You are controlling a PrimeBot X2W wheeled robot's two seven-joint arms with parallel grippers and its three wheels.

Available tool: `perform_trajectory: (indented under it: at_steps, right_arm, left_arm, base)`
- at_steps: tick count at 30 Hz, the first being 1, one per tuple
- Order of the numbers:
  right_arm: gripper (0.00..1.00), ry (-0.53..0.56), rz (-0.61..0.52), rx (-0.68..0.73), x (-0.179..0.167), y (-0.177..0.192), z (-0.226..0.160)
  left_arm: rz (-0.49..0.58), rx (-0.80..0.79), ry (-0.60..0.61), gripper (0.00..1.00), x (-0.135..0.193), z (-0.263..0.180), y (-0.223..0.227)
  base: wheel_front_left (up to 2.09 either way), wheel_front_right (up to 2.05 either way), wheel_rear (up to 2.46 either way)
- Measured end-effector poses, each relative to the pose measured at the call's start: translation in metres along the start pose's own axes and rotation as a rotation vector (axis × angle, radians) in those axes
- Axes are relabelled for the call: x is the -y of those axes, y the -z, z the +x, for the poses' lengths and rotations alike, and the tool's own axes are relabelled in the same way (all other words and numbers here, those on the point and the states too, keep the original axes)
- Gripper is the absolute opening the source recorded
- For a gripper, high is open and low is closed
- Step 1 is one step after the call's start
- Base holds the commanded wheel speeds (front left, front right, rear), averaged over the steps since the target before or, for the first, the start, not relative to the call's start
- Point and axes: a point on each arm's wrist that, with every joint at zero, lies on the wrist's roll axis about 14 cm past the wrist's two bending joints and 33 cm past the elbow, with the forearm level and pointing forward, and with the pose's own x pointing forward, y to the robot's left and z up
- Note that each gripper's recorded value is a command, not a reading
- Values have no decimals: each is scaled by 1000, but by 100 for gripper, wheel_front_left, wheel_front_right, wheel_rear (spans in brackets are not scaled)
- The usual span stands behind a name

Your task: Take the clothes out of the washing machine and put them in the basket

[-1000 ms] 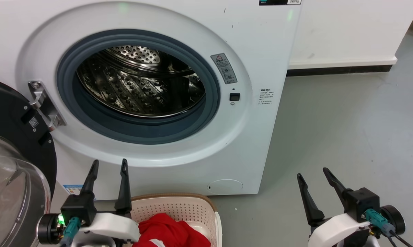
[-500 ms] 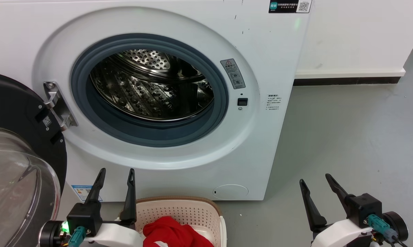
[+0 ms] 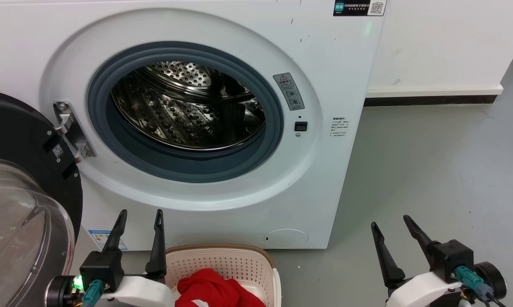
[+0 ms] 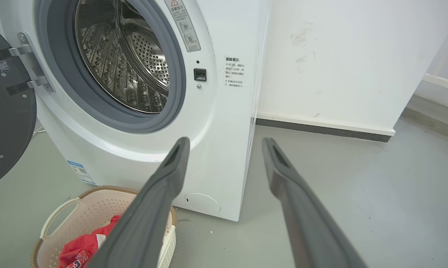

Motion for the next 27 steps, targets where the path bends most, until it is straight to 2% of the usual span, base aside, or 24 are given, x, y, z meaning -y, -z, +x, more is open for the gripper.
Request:
perform_trajectory:
  at_steps: [3, 4, 7, 27]
  right_arm:
    - [100, -2, 2, -4, -1, 1, 0]
    - [0, -2, 4, -14, -1, 5, -1]
    - [0, -1, 20, -49, -2, 17, -5]
    - [0, 47, 426, -35, 13, 21, -2]
  left_arm:
    - [-5, -5, -2, 100, 0, 0, 1]
    - [-7, -14, -4, 0, 0, -1, 4]
    - [-24, -61, -12, 0, -1, -7, 18]
    - [-404, -159, -92, 0, -14, -4, 38]
  base:
    - [0, 0, 0]
    - [0, 0, 0]
    - [0, 0, 0]
    - [0, 0, 0]
